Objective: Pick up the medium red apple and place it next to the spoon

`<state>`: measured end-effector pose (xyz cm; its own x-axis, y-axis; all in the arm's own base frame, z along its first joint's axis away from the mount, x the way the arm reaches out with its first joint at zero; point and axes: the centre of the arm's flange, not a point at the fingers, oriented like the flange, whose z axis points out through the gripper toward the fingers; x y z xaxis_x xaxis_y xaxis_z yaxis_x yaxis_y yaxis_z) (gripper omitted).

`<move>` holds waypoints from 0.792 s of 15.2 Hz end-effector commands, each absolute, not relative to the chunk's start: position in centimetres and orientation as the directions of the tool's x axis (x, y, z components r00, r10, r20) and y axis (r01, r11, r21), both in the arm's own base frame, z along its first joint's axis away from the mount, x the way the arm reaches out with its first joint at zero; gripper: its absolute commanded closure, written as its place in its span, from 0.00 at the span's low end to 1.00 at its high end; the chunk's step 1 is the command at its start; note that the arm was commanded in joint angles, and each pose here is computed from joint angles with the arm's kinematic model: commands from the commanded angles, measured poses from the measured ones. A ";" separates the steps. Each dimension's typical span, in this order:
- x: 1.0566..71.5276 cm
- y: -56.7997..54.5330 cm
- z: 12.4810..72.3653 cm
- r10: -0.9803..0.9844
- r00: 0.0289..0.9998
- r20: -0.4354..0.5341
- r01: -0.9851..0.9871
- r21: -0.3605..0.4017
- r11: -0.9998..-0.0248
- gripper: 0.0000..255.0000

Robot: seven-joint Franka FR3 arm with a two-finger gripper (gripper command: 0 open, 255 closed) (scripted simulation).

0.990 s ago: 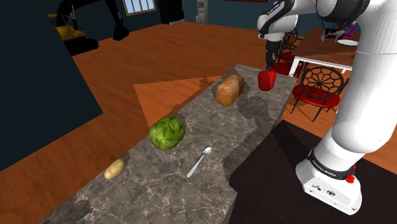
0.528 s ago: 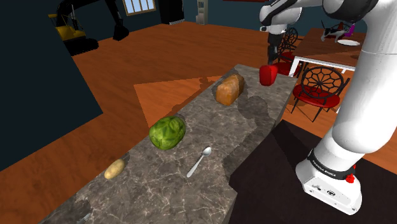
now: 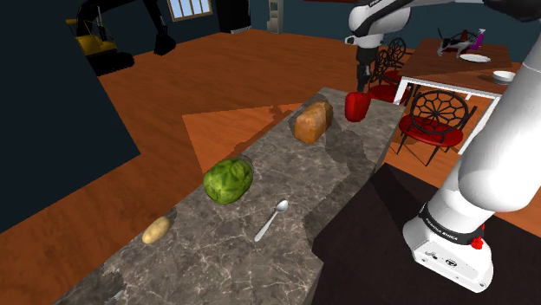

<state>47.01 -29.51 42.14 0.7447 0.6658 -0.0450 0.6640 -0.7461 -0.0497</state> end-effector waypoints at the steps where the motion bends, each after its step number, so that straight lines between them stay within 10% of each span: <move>1: 46.6 -26.9 42.0 0.665 0.745 -0.045 0.663 -0.049 -0.747 1.00; 12: 45.5 -12.4 42.0 0.665 0.745 -0.045 0.663 -0.049 -0.747 1.00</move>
